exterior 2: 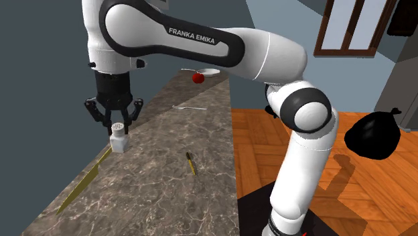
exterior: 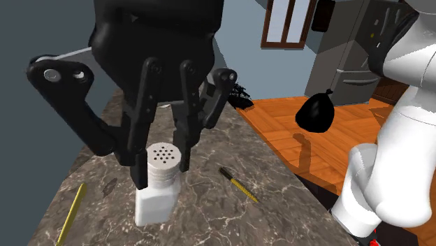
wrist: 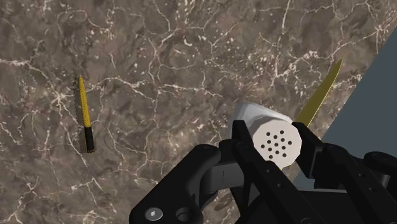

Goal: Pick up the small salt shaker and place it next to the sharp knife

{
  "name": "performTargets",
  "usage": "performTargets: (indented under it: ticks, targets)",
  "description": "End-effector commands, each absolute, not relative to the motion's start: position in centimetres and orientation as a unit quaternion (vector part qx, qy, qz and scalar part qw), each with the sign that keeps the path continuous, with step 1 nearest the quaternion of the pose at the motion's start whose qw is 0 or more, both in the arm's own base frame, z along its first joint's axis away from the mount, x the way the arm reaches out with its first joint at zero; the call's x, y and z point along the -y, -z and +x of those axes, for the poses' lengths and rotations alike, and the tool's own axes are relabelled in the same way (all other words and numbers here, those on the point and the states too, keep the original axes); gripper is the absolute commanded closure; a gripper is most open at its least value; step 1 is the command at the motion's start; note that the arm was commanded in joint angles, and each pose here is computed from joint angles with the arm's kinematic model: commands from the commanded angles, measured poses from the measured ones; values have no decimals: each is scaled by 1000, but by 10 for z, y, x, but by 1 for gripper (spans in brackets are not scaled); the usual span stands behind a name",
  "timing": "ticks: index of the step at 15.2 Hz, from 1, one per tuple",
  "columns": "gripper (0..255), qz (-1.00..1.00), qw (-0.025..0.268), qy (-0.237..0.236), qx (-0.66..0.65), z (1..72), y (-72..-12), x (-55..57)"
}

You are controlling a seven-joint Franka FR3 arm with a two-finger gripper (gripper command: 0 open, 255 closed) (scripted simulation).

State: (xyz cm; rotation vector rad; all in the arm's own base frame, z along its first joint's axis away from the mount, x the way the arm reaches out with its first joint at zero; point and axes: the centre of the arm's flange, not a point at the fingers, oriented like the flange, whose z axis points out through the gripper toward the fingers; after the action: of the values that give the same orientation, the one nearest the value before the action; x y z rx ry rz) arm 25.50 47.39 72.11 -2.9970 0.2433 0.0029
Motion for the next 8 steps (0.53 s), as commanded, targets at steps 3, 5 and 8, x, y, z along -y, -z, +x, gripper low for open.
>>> performTargets:
  ticks: [3, 5, 8]
  targets:
    - [255, -994, 68, -1, -83, 237, -720, -521]
    - [255, -994, 68, -1, -83, 228, -720, -545]
    - [255, -994, 68, -1, -83, 222, -709, -560]
